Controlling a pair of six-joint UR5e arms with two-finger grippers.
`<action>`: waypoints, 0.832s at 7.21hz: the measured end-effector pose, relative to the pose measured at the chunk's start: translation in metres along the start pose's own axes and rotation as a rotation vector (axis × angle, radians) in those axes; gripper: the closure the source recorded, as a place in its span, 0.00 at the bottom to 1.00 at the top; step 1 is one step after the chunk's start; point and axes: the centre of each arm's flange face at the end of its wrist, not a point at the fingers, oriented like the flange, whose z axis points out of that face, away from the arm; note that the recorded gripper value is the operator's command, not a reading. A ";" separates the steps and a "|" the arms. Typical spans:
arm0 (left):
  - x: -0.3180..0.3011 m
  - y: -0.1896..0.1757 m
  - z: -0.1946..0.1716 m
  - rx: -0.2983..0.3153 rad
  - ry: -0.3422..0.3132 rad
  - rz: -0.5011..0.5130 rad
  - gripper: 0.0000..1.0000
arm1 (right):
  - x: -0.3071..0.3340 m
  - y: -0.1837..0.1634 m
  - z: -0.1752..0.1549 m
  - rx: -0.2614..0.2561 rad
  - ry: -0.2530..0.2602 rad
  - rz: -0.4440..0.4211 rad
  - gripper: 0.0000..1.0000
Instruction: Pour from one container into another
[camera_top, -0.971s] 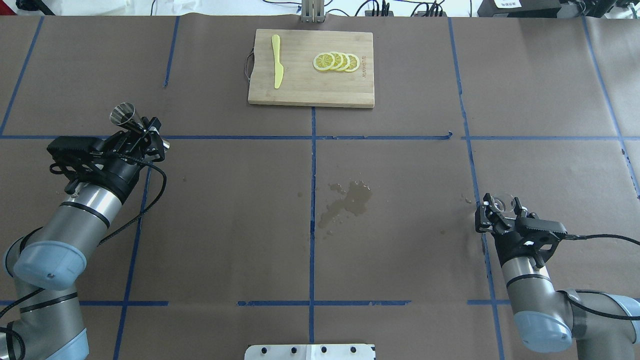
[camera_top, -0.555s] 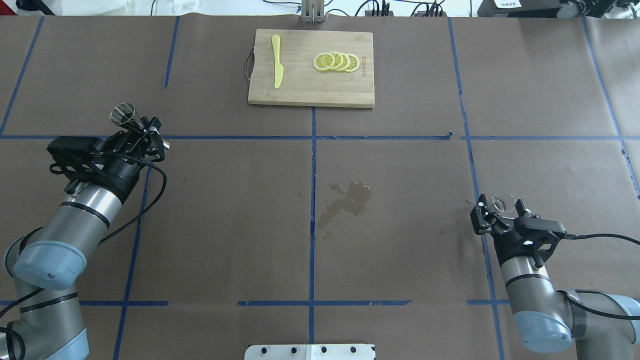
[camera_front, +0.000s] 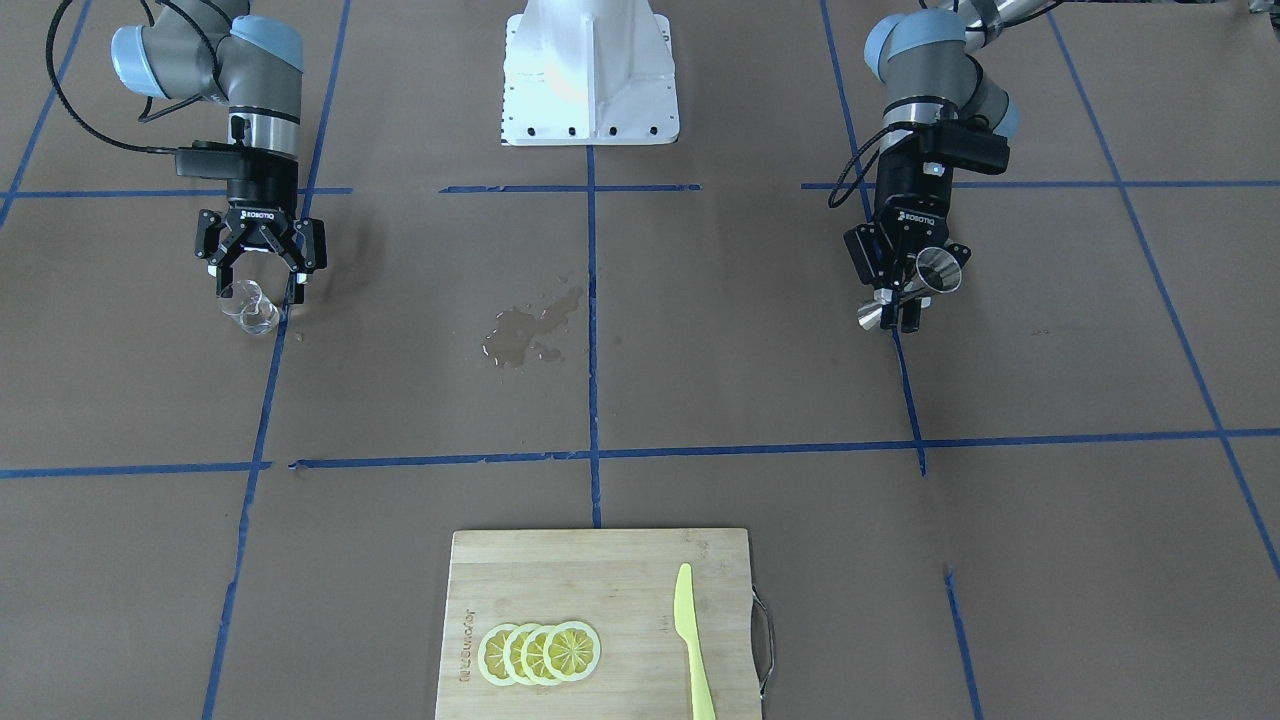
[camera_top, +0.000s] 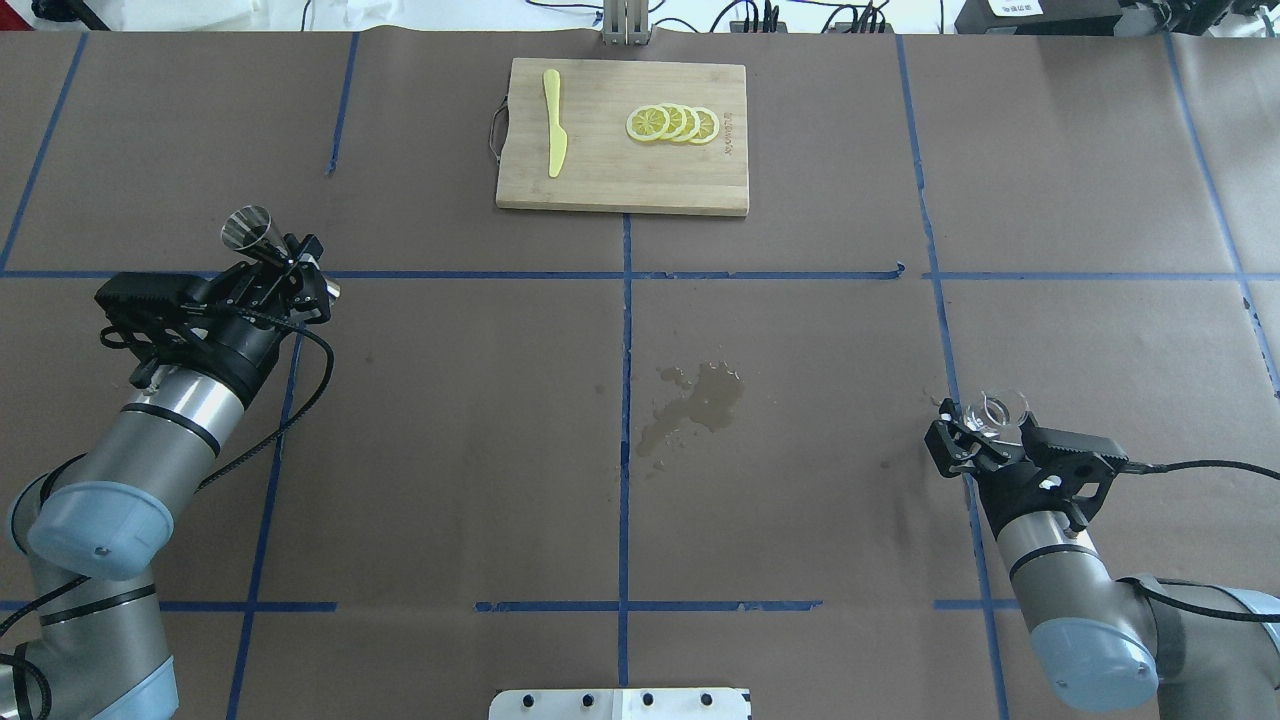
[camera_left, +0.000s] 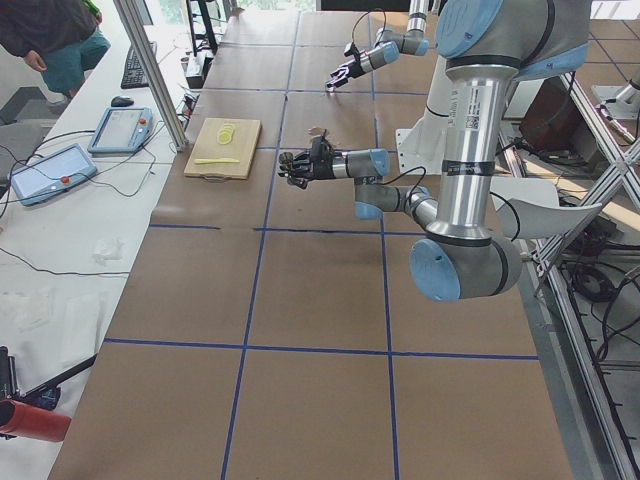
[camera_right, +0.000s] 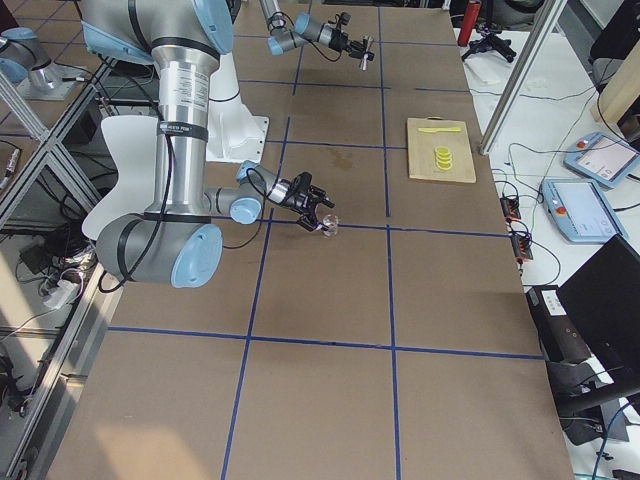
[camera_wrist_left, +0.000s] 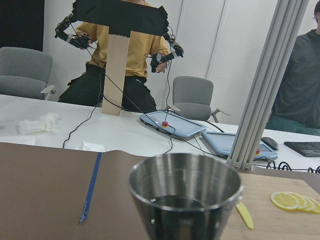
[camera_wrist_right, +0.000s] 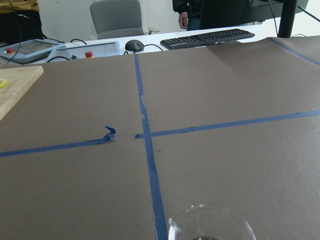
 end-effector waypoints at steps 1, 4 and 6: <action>0.000 0.000 0.000 0.000 0.001 -0.001 1.00 | 0.009 -0.001 -0.005 -0.061 0.022 -0.038 0.00; 0.000 0.001 0.001 -0.001 0.000 -0.001 1.00 | -0.003 -0.039 -0.052 -0.250 0.041 -0.078 0.00; -0.002 0.003 0.001 -0.010 0.002 0.001 1.00 | -0.019 -0.061 -0.087 -0.431 0.055 -0.082 0.00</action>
